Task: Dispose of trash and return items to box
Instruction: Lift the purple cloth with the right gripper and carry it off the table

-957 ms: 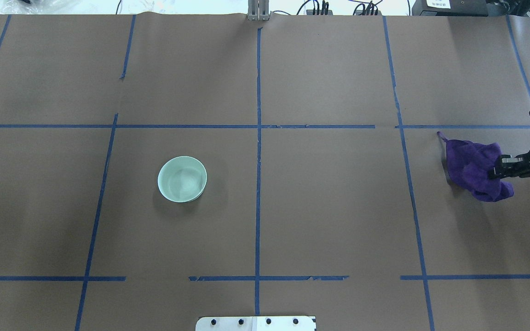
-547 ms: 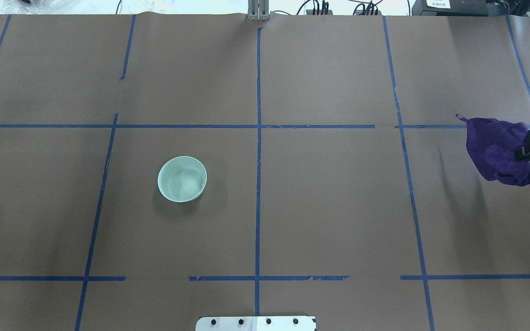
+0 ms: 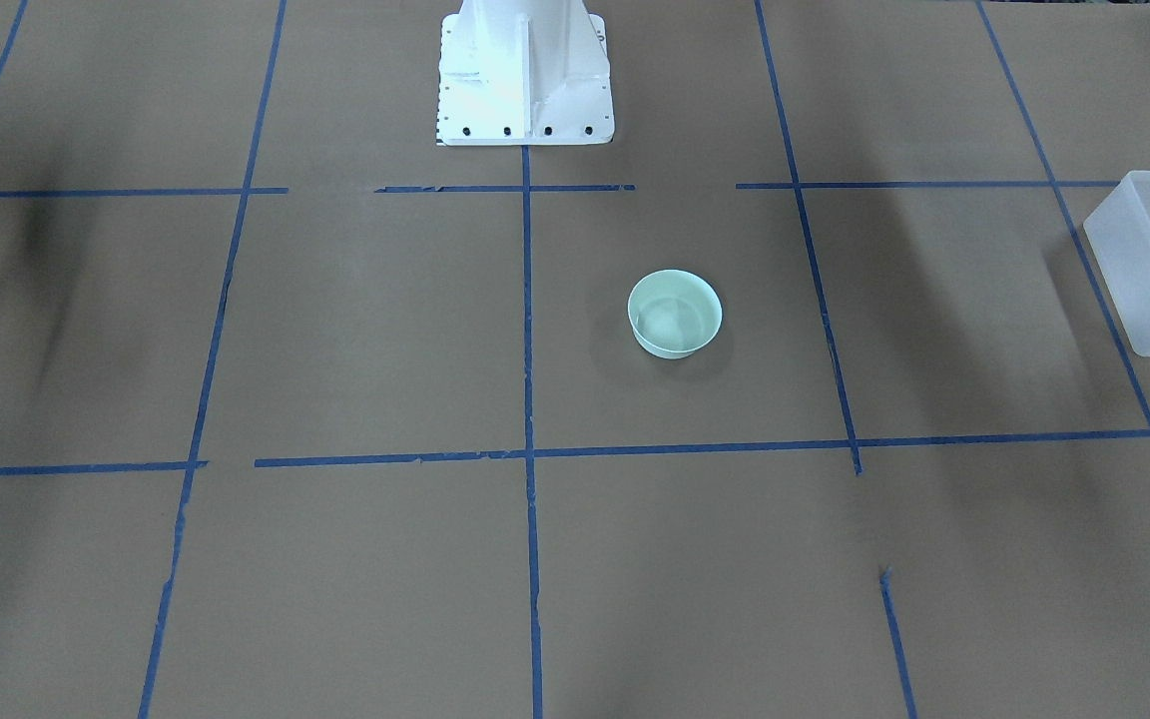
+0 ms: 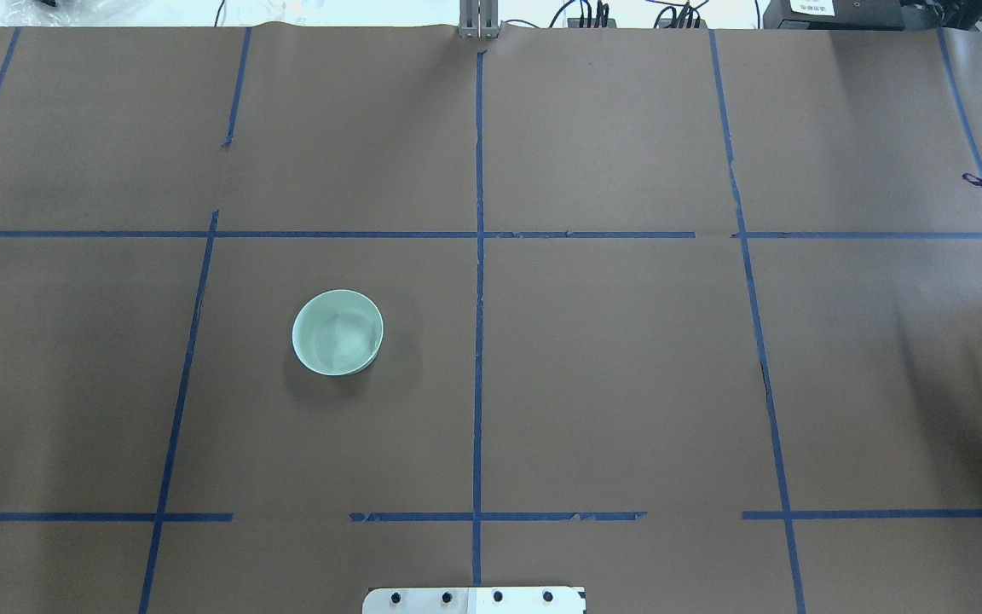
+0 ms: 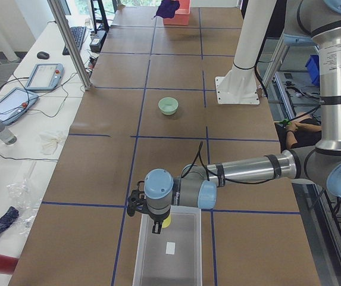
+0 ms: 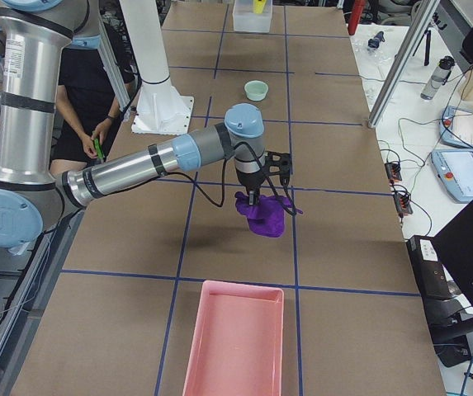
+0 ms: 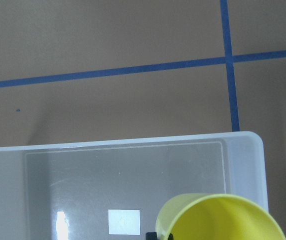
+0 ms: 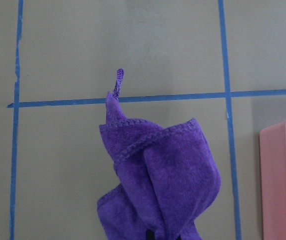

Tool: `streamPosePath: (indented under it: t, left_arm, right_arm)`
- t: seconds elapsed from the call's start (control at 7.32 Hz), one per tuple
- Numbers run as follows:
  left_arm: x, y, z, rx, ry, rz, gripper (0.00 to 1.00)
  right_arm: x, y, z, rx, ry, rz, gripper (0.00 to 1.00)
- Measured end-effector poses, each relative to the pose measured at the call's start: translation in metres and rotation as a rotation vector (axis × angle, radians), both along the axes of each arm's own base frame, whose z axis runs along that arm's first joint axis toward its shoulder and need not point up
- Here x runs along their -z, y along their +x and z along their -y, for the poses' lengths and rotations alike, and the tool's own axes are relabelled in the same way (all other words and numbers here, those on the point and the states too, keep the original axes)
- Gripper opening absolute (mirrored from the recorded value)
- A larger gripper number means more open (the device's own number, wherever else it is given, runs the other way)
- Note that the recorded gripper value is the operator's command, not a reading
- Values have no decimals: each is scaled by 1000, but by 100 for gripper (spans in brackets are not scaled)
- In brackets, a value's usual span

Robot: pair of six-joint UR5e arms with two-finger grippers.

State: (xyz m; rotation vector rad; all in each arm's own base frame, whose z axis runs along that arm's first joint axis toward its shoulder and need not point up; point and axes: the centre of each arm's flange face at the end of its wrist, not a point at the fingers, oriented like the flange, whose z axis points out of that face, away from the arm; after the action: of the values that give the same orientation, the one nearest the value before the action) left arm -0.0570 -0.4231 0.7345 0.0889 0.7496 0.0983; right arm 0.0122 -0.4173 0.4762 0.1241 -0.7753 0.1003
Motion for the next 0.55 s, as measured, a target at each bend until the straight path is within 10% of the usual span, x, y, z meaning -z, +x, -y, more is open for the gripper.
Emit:
streamPosePath:
  t: [0.27, 0.41, 0.55]
  left_arm:
    - [-24, 17, -8, -36, 13, -34, 0]
    - [-32, 24, -12, -53, 18, -58, 25]
    - [-36, 30, -14, -66, 25, -75, 76]
  right_arm:
    - [-4, 31, -5, 17, 51, -25, 0]
    - [-9, 44, -8, 31, 75, -41, 0]
    - [-15, 58, -11, 51, 93, -62, 0]
